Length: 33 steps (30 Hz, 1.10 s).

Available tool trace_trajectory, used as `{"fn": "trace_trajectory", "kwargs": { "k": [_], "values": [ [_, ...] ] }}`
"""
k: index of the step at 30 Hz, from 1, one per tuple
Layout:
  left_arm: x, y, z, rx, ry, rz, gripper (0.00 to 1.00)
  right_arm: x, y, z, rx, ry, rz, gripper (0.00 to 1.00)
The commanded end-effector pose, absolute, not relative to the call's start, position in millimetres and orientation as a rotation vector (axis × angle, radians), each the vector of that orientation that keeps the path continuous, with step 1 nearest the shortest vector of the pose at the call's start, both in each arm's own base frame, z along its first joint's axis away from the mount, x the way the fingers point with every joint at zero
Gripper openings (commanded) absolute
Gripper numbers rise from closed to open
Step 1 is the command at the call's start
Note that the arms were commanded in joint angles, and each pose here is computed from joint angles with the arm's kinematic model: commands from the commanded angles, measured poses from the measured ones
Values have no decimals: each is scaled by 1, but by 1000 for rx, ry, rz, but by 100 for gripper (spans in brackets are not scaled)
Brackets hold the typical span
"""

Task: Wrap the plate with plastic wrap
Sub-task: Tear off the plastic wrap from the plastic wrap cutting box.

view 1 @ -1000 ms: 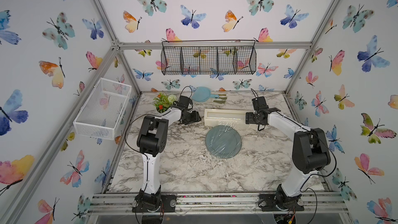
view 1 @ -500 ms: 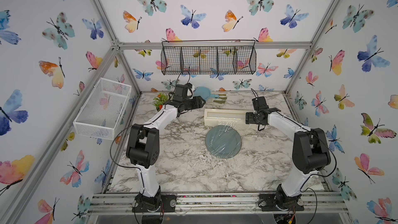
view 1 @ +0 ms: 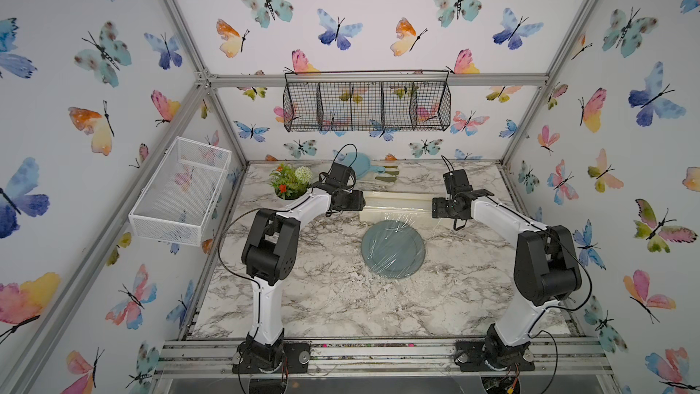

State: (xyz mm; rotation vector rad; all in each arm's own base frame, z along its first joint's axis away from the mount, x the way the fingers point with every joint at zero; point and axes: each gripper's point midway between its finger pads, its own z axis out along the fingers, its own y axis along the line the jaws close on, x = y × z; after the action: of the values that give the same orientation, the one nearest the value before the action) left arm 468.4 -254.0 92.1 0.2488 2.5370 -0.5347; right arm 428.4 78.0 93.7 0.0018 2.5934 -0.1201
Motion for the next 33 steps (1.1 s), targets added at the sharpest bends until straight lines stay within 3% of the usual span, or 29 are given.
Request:
{"fn": "trace_trajectory", "kwargs": {
  "k": [1,10,33],
  "values": [
    [460,-246,64,306,2611,-367,57,382,46,49,-54,2821,-330,85],
    [452,-209,13,219,2775,-219,38,375,33,45,-39,2830,-402,85],
    [445,-202,-11,198,2855,-242,32,365,-11,39,102,2858,-404,86]
  ]
}}
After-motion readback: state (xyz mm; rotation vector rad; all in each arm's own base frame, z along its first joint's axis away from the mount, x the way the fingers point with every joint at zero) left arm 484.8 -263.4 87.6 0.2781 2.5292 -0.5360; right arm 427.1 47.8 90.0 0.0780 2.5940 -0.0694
